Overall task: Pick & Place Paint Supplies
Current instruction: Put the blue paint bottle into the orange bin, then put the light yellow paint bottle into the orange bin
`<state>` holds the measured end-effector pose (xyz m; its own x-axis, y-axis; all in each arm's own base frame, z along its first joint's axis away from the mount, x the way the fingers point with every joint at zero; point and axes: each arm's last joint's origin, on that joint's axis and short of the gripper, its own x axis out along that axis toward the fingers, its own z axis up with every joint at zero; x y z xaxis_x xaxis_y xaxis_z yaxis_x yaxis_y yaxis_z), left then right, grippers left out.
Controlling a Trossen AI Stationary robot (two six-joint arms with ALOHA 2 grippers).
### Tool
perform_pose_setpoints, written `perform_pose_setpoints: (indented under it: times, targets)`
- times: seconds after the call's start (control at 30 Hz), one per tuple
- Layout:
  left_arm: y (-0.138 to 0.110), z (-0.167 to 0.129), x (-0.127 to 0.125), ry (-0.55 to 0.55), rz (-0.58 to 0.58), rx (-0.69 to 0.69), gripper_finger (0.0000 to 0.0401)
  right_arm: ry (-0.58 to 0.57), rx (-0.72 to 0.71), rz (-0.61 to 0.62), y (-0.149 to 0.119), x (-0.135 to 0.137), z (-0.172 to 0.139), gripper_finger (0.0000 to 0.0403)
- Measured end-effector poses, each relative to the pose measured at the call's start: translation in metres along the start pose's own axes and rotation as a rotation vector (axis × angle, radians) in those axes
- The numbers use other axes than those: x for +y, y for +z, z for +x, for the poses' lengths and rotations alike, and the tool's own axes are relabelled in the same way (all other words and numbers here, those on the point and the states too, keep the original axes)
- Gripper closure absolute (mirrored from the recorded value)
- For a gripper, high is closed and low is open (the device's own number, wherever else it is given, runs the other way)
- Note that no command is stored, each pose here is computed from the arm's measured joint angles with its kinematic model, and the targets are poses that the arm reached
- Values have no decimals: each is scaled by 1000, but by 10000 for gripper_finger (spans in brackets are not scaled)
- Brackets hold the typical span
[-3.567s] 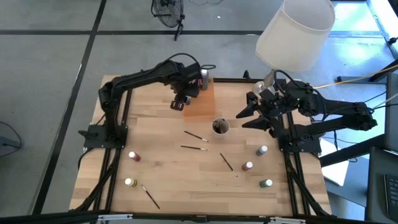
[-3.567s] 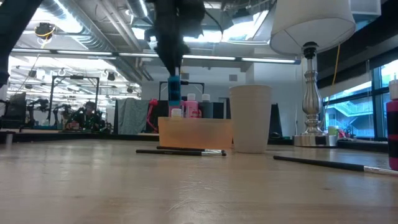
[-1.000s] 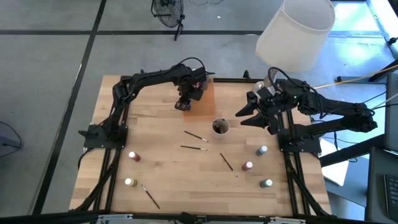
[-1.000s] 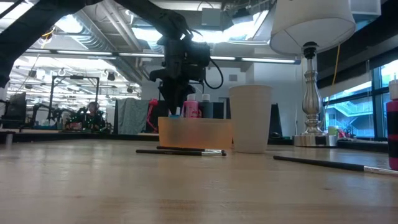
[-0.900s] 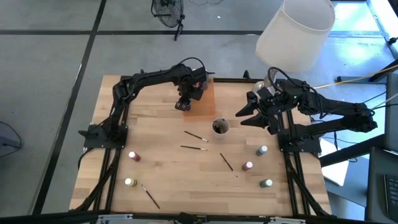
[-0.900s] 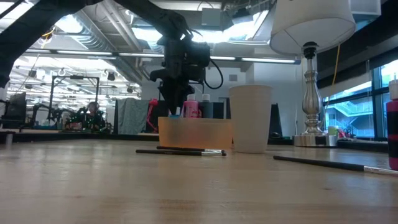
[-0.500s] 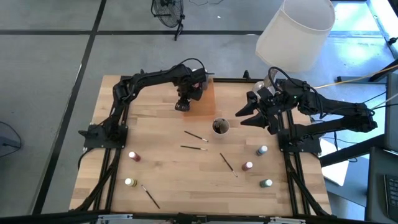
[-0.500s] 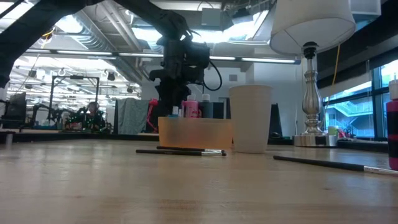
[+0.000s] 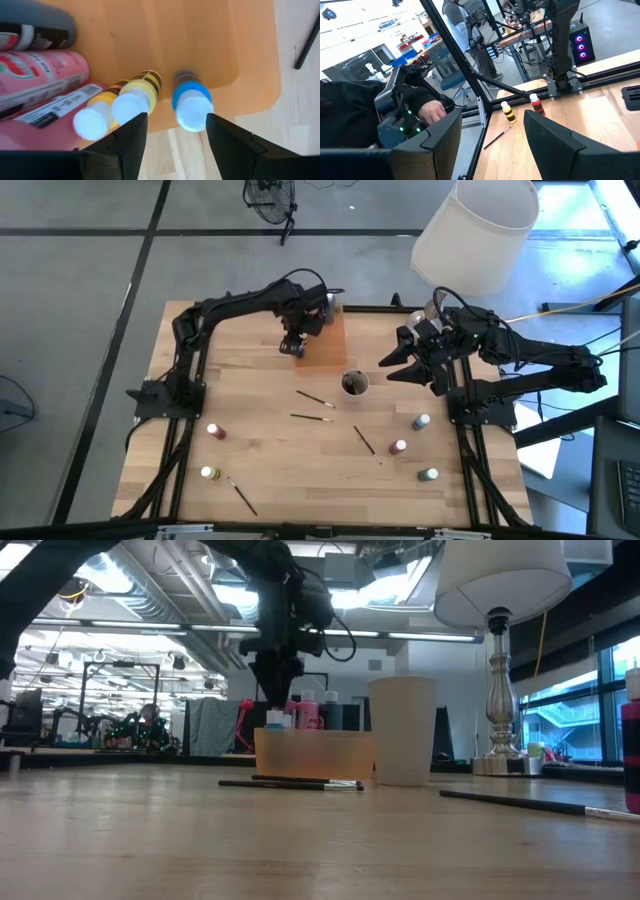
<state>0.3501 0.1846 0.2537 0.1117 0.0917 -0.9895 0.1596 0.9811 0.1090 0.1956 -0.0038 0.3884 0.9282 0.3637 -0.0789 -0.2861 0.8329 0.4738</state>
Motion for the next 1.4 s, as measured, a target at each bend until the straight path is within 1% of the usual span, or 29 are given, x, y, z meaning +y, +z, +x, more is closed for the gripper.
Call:
perform_pose_setpoints:
  times: [0.07, 0.23, 0.4, 0.57, 0.7, 0.77, 0.87, 0.93, 1.0, 1.13, 1.27, 1.4]
  targets:
    - [0, -10, -4, 26, 11, -10, 201, 0, 0, 0, 0, 0, 0, 183]
    - [-2, -37, -14, 148, 29, -18, 201, 0, 0, 0, 0, 0, 0, 183]
    - [-8, -69, -24, 270, 8, -54, 201, 2, 1, 0, 0, 0, 0, 183]
    - [-17, -108, -43, 378, -37, -135, 201, 18, 9, 0, 0, 1, 0, 183]
    - [-30, -142, -66, 388, -90, -248, 201, 18, 9, 0, 0, 1, 0, 183]
    - [-38, -158, -81, 340, -94, -311, 201, 19, 10, 0, 0, 0, 0, 183]
    - [-51, -178, -104, 224, -107, -408, 204, 20, 11, 0, 0, 0, 0, 183]
    - [-59, -188, -117, 150, -164, -455, 206, 20, 12, 0, 0, 0, 0, 183]
    - [-67, -196, -128, 93, -249, -478, 206, 19, 14, 1, -1, 0, 1, 183]
    - [-78, -201, -148, 3, -432, -439, 207, 16, 21, 5, -1, -2, 3, 183]
    - [-81, -199, -167, -66, -556, -344, 207, 25, 40, 12, -3, -4, 8, 183]
    - [-77, -197, -187, -118, -680, -288, 207, 50, 69, 17, -6, -2, 13, 183]
